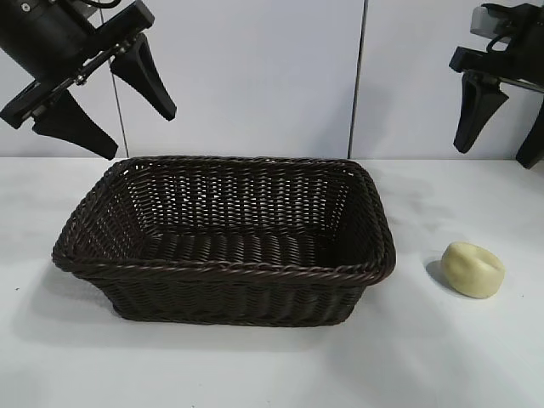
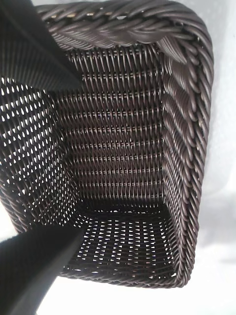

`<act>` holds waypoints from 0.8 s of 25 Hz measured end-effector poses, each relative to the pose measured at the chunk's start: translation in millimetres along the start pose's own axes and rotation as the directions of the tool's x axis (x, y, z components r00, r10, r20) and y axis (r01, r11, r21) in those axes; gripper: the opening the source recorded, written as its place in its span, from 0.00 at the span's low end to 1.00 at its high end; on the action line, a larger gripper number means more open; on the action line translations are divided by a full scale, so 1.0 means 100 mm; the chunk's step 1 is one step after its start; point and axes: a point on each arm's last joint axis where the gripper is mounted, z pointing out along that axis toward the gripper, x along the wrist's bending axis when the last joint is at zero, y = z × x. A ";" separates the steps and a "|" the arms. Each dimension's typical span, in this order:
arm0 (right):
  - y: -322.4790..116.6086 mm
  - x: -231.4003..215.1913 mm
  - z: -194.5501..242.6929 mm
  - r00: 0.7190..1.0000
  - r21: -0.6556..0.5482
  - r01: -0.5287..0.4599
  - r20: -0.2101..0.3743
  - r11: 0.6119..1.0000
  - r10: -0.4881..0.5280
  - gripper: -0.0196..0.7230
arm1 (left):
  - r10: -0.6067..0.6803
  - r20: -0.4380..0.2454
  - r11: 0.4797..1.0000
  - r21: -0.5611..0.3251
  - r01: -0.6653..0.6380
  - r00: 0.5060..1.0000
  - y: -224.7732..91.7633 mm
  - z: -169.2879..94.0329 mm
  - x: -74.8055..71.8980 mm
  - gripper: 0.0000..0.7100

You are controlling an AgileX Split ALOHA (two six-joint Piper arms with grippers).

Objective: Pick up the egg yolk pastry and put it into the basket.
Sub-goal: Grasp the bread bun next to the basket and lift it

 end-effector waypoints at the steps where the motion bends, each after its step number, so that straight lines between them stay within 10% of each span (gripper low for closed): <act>1: -0.01 -0.01 0.05 1.000 0.015 -0.001 -0.001 1.000 0.001 0.74 | 0.000 0.000 1.000 0.000 0.000 1.000 0.00 0.00 0.00 0.77; 20: 0.00 -0.09 0.50 1.000 0.135 -0.013 -0.019 0.991 0.016 0.74 | 0.000 -0.001 1.000 -0.006 0.000 1.000 0.01 0.00 0.00 0.77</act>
